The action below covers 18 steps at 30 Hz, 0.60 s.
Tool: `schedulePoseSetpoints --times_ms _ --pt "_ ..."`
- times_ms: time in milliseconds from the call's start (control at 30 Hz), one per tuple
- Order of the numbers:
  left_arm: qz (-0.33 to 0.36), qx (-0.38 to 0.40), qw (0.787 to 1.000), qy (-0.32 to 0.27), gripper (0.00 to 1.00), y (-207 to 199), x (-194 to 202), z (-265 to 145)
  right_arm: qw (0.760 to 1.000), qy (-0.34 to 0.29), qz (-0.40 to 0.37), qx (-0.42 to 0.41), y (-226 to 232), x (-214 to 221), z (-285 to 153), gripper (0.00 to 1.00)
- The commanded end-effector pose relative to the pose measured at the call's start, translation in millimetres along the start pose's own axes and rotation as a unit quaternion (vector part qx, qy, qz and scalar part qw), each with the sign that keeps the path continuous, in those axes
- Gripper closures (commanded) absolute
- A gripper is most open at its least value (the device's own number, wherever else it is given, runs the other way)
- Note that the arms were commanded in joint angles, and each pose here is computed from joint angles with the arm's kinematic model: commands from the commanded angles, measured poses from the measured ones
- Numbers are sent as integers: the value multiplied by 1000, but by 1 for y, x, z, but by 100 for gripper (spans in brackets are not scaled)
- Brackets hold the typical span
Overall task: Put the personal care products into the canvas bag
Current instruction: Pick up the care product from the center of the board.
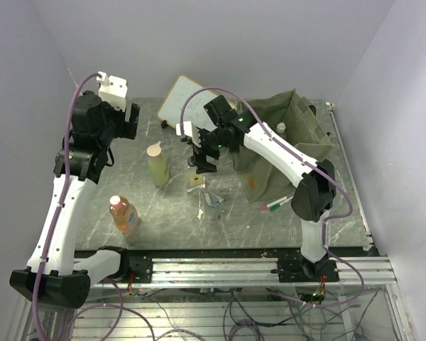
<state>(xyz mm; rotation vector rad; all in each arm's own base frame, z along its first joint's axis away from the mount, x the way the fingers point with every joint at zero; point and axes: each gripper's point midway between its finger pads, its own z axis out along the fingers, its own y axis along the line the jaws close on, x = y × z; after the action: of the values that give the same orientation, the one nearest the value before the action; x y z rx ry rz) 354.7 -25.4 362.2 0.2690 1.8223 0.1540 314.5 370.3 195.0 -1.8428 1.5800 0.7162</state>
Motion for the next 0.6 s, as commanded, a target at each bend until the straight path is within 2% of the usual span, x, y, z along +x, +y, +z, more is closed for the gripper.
schedulePoseSetpoints --times_ms 0,167,300,467,567 --pt "17 -33 999 -25 4 15 -9 -7 1000 21 -19 -9 1 4 16 12" --pt "35 -54 997 -33 4 25 -14 -16 999 41 -17 -29 3 12 43 14" --pt "40 -56 997 -41 4 27 -19 -23 997 53 -11 -49 7 19 58 20" --pt "36 -46 997 -47 4 24 -22 -28 997 63 -13 -53 9 26 63 32" --pt "33 -40 997 -49 4 22 -22 -29 997 67 -19 -46 8 27 60 32"
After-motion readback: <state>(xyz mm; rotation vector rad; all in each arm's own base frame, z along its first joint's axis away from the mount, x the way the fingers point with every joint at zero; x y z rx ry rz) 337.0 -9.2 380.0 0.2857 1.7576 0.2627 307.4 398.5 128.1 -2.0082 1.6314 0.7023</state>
